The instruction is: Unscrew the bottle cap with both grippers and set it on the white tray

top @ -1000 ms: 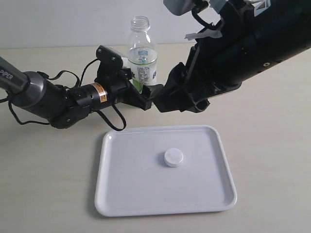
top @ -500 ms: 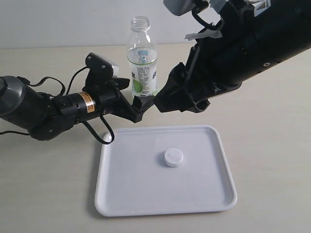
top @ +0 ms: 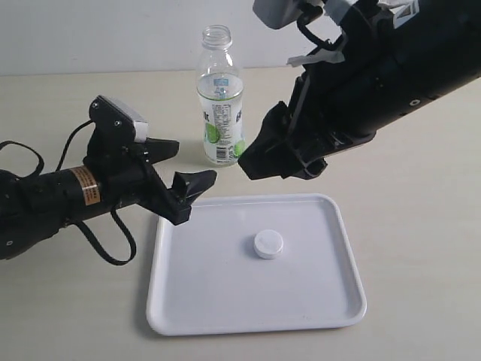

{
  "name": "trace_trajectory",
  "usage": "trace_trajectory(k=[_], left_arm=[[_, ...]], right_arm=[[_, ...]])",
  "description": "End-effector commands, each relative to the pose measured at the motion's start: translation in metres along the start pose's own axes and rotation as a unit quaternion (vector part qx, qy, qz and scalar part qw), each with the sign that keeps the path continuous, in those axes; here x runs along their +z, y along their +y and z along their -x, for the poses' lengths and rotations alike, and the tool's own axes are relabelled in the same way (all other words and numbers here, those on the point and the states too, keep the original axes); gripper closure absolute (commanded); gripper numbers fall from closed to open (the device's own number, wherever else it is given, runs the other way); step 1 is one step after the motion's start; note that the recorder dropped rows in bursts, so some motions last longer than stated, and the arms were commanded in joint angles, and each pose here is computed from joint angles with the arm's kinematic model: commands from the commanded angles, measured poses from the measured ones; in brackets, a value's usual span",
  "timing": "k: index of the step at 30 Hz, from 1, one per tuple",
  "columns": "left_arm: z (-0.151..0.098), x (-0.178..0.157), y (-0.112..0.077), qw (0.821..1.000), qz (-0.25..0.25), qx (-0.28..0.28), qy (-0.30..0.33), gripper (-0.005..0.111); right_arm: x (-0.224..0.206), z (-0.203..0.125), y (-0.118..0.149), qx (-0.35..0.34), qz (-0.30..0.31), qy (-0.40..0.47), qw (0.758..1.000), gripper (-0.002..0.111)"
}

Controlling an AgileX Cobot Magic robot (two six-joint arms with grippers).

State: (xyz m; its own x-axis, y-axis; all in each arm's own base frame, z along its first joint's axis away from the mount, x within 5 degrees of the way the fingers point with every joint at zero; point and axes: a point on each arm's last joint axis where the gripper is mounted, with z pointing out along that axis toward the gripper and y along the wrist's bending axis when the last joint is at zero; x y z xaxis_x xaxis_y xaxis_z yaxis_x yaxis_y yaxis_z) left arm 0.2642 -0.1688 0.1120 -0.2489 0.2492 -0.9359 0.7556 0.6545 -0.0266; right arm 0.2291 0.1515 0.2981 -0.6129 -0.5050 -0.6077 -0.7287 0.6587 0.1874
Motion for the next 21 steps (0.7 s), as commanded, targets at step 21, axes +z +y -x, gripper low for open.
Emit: trace_trajectory(k=[21], left_arm=[[0.034,-0.058,-0.005,0.996,0.071,-0.044,0.018,0.107]], right_arm=[[-0.001,-0.001,0.001,-0.004,0.002,0.004,1.000,0.045]])
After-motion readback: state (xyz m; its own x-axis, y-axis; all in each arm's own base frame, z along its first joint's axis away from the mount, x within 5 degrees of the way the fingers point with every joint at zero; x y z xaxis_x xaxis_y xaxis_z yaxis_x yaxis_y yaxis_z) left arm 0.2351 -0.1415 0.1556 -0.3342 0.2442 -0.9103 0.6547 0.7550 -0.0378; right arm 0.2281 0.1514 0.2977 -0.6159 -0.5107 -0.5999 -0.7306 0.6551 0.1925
